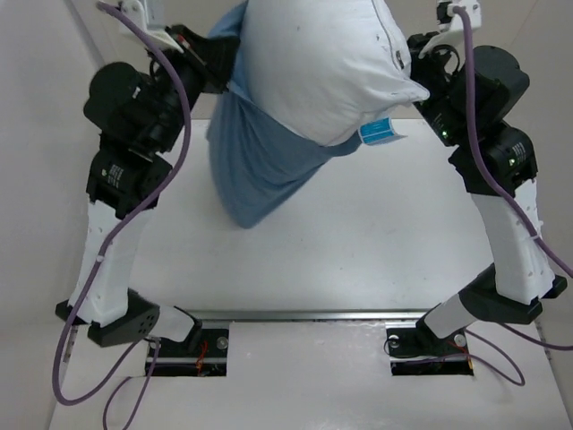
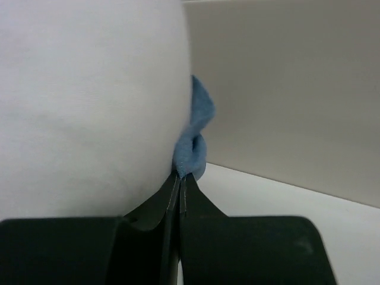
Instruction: Put the pillow into the pillowcase
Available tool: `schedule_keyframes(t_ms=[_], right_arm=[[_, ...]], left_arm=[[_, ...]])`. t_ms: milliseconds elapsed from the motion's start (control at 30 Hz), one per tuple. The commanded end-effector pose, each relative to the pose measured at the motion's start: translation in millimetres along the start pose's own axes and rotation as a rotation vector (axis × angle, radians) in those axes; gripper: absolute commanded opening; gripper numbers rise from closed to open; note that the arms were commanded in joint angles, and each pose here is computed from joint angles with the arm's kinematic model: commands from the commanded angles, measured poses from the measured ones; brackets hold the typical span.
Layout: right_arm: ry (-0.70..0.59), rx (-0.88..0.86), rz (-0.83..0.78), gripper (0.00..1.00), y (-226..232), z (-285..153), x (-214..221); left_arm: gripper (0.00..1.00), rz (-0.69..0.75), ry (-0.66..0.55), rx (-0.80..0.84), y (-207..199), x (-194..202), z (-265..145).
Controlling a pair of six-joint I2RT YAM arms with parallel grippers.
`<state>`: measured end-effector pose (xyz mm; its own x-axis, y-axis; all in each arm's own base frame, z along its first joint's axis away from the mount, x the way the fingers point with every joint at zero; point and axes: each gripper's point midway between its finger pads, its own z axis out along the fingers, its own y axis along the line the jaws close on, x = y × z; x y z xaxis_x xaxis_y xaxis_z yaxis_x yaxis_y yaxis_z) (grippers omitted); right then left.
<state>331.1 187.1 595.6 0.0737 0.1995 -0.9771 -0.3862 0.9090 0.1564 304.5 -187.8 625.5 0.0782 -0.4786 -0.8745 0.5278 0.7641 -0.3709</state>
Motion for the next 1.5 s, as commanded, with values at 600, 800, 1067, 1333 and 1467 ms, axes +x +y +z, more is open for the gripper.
schedule_keyframes(t_ms=[600,800,1067,1333,1467], right_arm=[[-0.256,-0.430,-0.033,0.00,72.2,-46.7,-59.4],[-0.378,0.018,-0.003,0.00,-5.4,-33.9,-122.6],[-0.315,-0.275,-0.055,0.00,48.3,-16.9,-90.5],[-0.243,-0.261,-0.051,0.00,52.8,-17.2,-51.7],[-0.638,0.631,0.166,0.00,-92.0,-33.6,-141.5]], left_arm=[[0.00,-0.029,-0.371,-0.166,44.4,-119.9,11.9],[0.00,0.016,-0.233,0.066,2.8,-73.2,-17.6],[0.00,0.037,-0.143,0.172,-27.1,-62.7,22.0],[0.00,0.051,-0.446,-0.188,32.0,-139.3,-20.5],[0.00,0.053,-0.071,0.166,-22.1,-34.9,-0.1]])
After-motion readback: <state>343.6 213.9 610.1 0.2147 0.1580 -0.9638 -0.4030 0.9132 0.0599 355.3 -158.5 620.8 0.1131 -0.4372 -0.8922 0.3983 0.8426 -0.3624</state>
